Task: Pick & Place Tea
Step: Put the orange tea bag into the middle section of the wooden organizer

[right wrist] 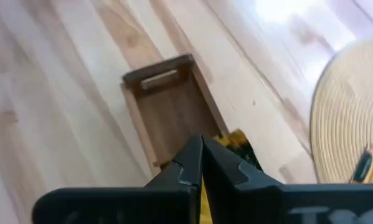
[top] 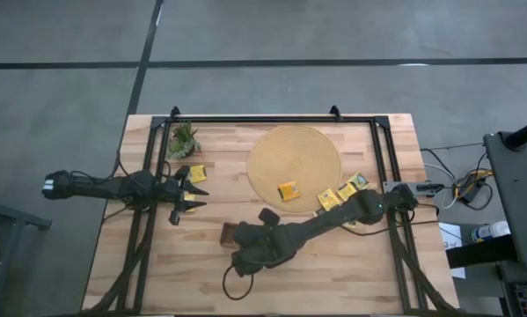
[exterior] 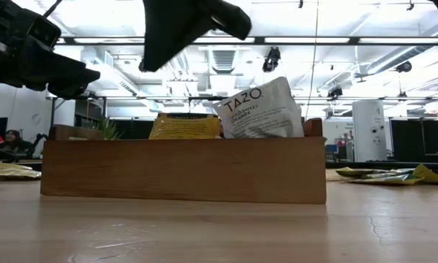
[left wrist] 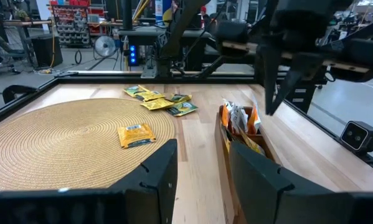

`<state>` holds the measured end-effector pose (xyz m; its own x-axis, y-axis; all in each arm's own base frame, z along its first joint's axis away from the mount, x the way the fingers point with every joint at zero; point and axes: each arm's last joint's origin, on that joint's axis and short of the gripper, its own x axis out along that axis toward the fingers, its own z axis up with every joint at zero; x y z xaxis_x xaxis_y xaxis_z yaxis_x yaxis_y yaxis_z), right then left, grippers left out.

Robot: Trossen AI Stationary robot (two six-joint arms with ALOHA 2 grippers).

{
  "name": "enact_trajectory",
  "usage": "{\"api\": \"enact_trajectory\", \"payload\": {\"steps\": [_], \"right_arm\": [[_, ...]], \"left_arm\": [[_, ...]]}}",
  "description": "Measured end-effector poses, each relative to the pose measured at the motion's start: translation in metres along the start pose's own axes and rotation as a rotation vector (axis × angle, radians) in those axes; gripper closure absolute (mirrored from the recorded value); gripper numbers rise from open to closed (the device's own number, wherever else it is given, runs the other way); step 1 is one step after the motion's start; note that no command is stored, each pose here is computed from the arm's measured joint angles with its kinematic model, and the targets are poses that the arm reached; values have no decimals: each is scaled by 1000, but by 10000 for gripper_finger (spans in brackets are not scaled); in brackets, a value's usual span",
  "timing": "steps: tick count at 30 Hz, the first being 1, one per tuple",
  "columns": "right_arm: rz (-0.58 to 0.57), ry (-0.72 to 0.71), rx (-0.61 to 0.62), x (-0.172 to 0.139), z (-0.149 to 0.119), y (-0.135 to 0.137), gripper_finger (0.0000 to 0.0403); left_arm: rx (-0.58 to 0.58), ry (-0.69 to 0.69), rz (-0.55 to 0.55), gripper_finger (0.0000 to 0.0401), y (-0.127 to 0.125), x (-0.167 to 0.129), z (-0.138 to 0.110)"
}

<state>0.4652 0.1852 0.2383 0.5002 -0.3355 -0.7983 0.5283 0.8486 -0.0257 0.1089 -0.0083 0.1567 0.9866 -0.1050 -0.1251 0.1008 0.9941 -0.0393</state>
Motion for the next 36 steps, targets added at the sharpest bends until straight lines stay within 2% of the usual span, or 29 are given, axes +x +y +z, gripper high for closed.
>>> {"api": "enact_trajectory", "payload": {"steps": [7,11,13,18,24,27,32,36], "right_arm": [[55,-45,-164,-8,8,2,394],[33,-37,-475,-7,8,-1,394],[31,-41,-577,-7,9,-2,394],[37,-37,-588,-10,8,-1,394],[31,31,-648,-18,-4,-1,394],[-38,77,-666,-23,-7,-10,394],[-223,51,-659,-35,-5,-26,394],[-234,36,-679,-51,2,-35,394]], "left_arm": [[0,0,0,262,0,0,0],[0,0,0,262,0,0,0],[0,0,0,262,0,0,0],[0,0,0,262,0,0,0],[0,0,0,262,0,0,0],[0,0,0,262,0,0,0],[0,0,0,262,0,0,0],[0,0,0,262,0,0,0]]}}
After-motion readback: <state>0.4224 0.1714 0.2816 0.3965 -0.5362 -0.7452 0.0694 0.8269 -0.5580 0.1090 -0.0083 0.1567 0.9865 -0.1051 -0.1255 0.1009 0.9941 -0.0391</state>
